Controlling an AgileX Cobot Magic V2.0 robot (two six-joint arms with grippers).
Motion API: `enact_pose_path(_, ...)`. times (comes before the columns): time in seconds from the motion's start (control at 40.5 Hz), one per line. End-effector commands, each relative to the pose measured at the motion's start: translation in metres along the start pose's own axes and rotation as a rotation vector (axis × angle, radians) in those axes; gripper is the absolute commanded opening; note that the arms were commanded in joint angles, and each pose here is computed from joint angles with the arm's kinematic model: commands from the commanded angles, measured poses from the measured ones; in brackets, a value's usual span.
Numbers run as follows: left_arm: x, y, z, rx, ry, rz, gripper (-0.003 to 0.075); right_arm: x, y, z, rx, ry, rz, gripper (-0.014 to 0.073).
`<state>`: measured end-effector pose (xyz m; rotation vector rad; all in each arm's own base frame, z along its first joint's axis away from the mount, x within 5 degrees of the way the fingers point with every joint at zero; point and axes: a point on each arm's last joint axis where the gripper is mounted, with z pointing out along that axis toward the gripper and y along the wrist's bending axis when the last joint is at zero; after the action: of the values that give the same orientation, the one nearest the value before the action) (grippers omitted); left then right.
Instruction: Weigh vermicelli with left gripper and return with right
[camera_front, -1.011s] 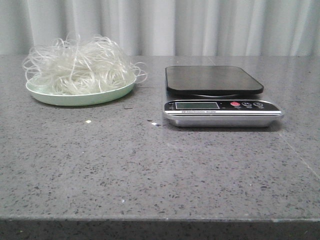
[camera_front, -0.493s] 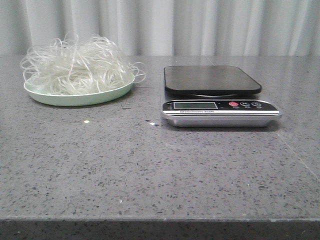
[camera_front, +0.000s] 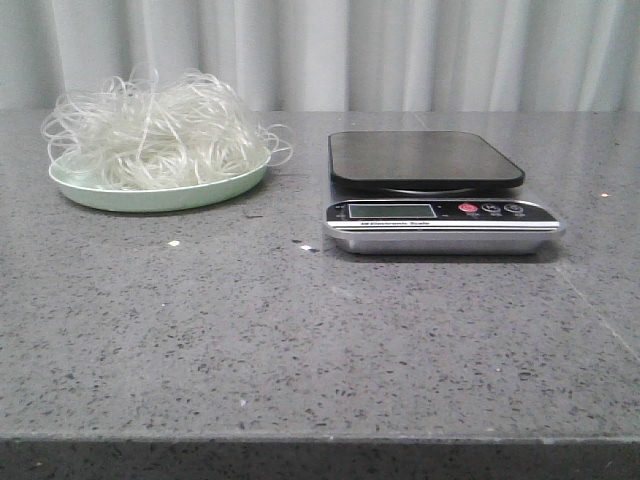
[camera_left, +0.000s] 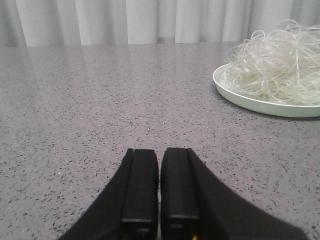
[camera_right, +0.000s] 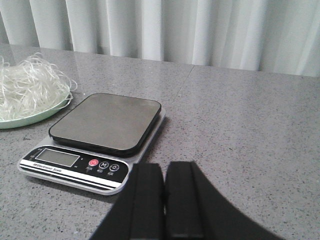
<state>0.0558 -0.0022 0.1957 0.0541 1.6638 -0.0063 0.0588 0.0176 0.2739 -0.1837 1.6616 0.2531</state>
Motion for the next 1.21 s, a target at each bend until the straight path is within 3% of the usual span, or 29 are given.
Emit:
enact_pose_path(0.0,-0.006,0.000,-0.002,-0.002,-0.089,-0.023,0.0137,-0.016,0.000,-0.002,0.007,-0.105,-0.008,0.0151)
enact_pose_path(0.518,-0.006,0.000,-0.002,-0.002,-0.089,-0.023,0.0137,-0.017,-0.001,-0.002,0.014,-0.109,-0.009,0.0151)
enact_pose_path(0.839,-0.006,0.000,-0.002,-0.002,-0.089,-0.023,0.0137,0.008,-0.013,0.005,0.187,-0.049,0.006,0.0151)
enact_pose_path(1.184,-0.006,0.000,-0.002,-0.002,-0.089,-0.023,0.0137,0.044,-0.022,0.006,0.296,-0.052,0.016,0.0151)
